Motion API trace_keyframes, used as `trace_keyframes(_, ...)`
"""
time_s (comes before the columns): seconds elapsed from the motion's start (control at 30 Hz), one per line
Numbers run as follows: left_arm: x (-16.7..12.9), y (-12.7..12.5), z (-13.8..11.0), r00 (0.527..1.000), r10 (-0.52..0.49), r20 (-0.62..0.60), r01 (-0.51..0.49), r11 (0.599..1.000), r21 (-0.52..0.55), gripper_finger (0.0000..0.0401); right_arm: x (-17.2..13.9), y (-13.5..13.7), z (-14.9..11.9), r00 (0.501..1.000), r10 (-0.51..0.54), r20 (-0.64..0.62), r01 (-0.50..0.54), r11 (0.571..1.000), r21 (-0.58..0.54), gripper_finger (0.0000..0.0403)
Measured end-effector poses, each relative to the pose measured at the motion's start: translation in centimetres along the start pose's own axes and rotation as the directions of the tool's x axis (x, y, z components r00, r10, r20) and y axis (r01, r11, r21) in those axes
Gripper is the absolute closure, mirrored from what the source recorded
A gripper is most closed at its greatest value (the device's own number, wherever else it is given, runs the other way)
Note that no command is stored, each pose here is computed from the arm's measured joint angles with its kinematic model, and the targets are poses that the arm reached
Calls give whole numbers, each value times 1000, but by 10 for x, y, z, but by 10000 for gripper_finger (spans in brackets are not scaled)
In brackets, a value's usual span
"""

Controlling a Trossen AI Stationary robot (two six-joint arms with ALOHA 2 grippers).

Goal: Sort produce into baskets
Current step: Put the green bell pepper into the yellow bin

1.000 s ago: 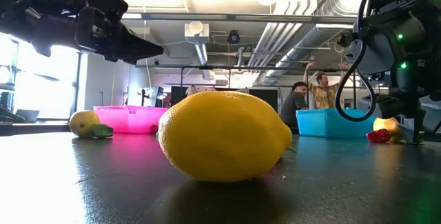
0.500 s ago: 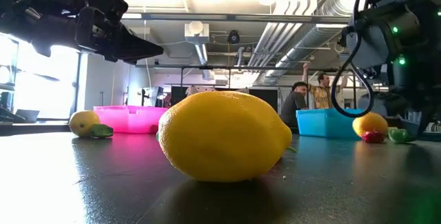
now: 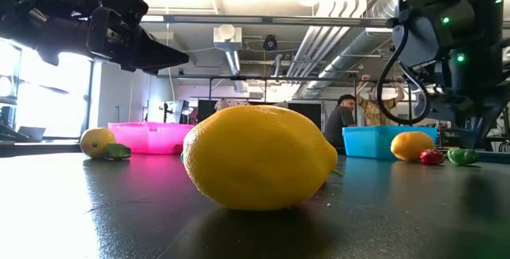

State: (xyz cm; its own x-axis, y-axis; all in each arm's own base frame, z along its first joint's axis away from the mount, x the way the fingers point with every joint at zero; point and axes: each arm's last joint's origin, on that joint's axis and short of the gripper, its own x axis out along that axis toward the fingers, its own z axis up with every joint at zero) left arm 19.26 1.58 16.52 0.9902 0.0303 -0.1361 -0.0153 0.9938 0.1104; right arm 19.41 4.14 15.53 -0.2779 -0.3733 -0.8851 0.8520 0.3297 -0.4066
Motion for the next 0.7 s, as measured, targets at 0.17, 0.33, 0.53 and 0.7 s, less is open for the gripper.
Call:
trace_keyframes(0.17,0,0,0,1000,0,1,0,1000,-11,401,2,-2,7,1000,-14,1,14,999,33,234)
trace_keyframes(0.33,0,0,0,1000,-1,-5,1,1000,-12,401,15,-4,9,1000,-26,-4,26,1000,17,217)
trace_keyframes(0.53,0,0,-1,1000,-2,-14,2,1000,-7,401,34,-7,8,1000,-12,-12,12,1000,8,247)
trace_keyframes(0.7,0,0,-1,1000,-2,-14,2,1000,-6,401,36,-7,7,1000,-12,-7,12,1000,0,318)
